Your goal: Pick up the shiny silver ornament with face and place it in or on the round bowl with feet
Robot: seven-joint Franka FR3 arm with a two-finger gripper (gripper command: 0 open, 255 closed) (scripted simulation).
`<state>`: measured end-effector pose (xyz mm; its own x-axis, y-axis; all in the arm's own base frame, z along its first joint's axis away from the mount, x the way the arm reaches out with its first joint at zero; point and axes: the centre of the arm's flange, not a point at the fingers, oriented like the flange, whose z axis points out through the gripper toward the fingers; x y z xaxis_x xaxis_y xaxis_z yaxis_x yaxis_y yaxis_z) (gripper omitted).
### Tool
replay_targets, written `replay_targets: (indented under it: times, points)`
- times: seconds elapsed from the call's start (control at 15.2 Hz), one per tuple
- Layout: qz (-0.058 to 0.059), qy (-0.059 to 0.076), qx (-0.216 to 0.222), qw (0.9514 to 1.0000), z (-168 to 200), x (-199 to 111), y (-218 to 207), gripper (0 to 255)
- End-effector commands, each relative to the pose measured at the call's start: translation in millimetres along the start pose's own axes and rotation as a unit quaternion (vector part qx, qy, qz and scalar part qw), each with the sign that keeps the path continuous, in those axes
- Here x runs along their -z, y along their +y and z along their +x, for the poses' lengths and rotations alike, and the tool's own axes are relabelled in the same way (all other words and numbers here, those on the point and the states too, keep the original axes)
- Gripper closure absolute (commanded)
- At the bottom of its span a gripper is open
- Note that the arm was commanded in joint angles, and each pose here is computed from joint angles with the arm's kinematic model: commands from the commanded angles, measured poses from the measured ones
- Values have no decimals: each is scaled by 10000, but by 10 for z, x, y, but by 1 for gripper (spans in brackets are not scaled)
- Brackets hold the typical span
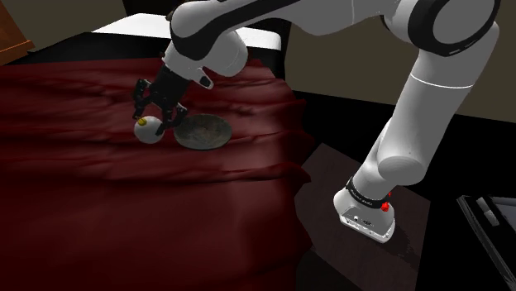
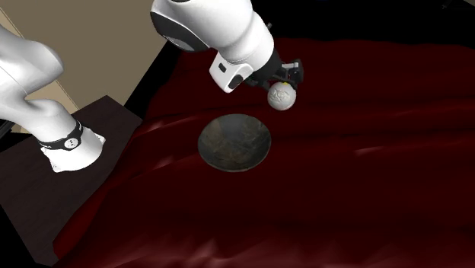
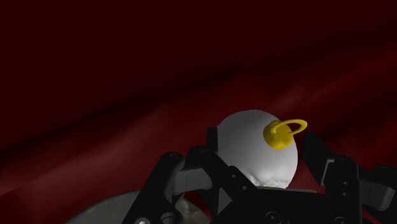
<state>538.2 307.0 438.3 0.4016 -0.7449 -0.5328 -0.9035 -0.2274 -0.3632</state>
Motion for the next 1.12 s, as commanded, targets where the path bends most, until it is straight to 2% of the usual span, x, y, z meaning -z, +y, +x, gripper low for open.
replay_targets:
  times: [0.0, 0.4, 1.06]
  points:
    - [0, 0, 0, 10000, -59, 81, -40, 255]
    - [0, 0, 0, 10000, -220, 313, -150, 255]
    - [0, 0, 0, 10000, 542, 1235, 406, 255]
